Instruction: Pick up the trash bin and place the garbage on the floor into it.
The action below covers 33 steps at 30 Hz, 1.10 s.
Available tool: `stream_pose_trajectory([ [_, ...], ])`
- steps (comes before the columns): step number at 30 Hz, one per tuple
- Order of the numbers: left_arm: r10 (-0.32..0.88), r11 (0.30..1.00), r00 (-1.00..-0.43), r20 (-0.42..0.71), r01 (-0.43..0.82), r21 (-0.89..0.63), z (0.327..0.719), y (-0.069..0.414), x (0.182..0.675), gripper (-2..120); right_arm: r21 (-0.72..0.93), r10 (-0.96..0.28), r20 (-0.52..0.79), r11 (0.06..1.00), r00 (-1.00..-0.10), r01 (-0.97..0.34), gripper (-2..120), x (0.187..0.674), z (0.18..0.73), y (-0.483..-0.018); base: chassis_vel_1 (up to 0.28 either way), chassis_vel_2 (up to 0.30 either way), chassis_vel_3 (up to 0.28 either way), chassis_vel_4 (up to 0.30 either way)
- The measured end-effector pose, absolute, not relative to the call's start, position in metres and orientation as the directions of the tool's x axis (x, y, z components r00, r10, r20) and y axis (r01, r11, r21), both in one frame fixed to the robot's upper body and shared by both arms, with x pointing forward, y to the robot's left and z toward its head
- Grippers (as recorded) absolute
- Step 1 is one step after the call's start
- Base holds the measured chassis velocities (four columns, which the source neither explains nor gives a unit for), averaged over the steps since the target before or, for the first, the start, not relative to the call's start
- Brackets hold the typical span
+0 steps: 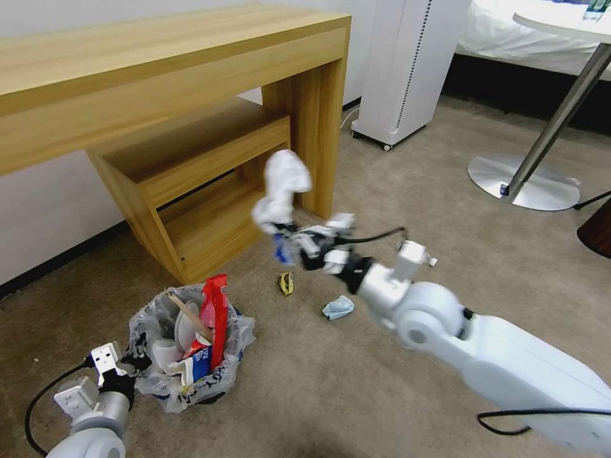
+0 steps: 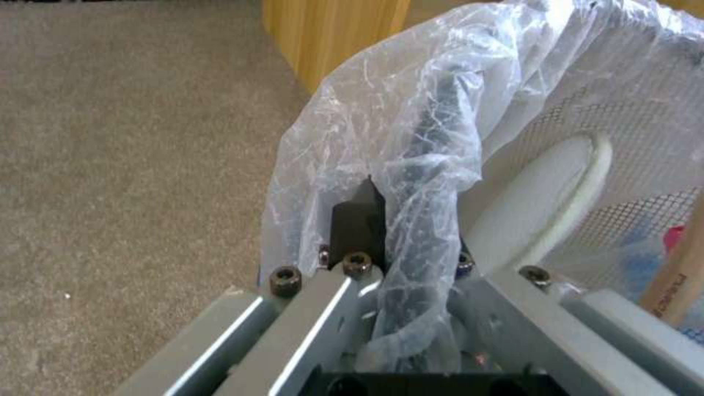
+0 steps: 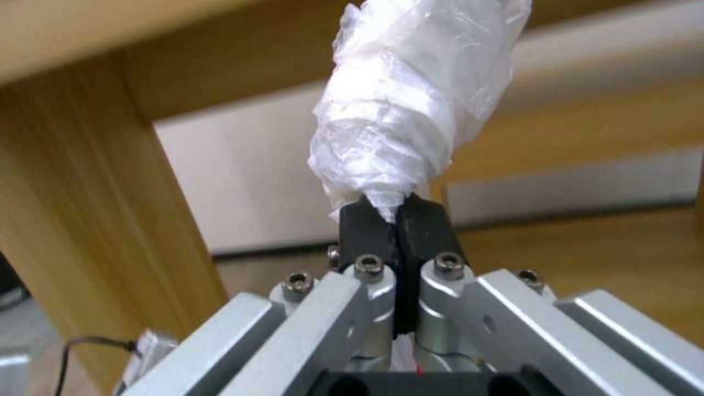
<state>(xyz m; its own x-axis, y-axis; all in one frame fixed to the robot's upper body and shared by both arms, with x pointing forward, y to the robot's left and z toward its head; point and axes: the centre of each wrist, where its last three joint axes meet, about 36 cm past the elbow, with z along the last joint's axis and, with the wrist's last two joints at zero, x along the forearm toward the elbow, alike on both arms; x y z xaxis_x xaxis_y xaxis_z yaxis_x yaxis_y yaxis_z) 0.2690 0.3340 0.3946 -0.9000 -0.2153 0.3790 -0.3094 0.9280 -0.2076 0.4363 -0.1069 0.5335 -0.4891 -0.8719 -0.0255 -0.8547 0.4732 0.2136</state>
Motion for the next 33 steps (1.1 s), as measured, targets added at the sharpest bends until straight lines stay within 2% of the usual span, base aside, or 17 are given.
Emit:
stream_pose_trajectory([
  [5,-0.216,0.928,-0.900,0.380,-0.310,-0.208,0.394,0.333,0.269,1,0.221,-0.872,0.011,0.479,-0.489,-0.850,0,0.436,0.535,-0.099,0.000,0.000,0.000,0.000],
  [8,-0.217,0.926,-0.899,0.381,-0.313,-0.210,0.393,0.332,0.268,1,0.233,-0.874,0.096,0.485,-0.477,-0.843,0,0.437,0.535,-0.082,0.000,0.000,0.000,0.000],
  [10,-0.217,0.926,-0.899,0.381,-0.313,-0.211,0.393,0.331,0.268,1,0.233,-0.873,0.107,0.487,-0.476,-0.842,0,0.437,0.534,-0.079,0.000,0.000,0.000,0.000],
  [12,-0.219,0.924,-0.899,0.380,-0.316,-0.216,0.393,0.330,0.269,1,0.244,-0.865,0.185,0.500,-0.466,-0.831,0,0.433,0.528,-0.055,0.000,0.000,0.000,0.000],
  [18,-0.222,0.922,-0.898,0.380,-0.320,-0.217,0.393,0.330,0.268,1,0.245,-0.850,0.270,0.515,-0.452,-0.821,0,0.425,0.517,-0.021,0.000,0.000,0.000,0.000],
  [20,-0.229,0.921,-0.898,0.376,-0.325,-0.216,0.394,0.331,0.266,1,0.226,-0.827,0.361,0.525,-0.430,-0.820,0,0.413,0.506,0.017,0.000,0.000,0.000,0.000],
  [23,-0.234,0.920,-0.898,0.373,-0.329,-0.214,0.395,0.332,0.264,1,0.193,-0.796,0.432,0.541,-0.425,-0.818,0,0.405,0.487,0.039,0.000,0.000,0.000,0.000],
  [27,-0.241,0.919,-0.898,0.369,-0.334,-0.212,0.396,0.334,0.261,1,0.159,-0.743,0.512,0.576,-0.432,-0.802,0,0.400,0.467,0.055,0.000,0.000,0.000,0.000],
  [33,-0.241,0.918,-0.897,0.370,-0.335,-0.215,0.396,0.333,0.259,1,0.120,-0.699,0.561,0.599,-0.444,-0.791,0,0.406,0.447,0.065,0.000,0.000,0.000,0.000],
])
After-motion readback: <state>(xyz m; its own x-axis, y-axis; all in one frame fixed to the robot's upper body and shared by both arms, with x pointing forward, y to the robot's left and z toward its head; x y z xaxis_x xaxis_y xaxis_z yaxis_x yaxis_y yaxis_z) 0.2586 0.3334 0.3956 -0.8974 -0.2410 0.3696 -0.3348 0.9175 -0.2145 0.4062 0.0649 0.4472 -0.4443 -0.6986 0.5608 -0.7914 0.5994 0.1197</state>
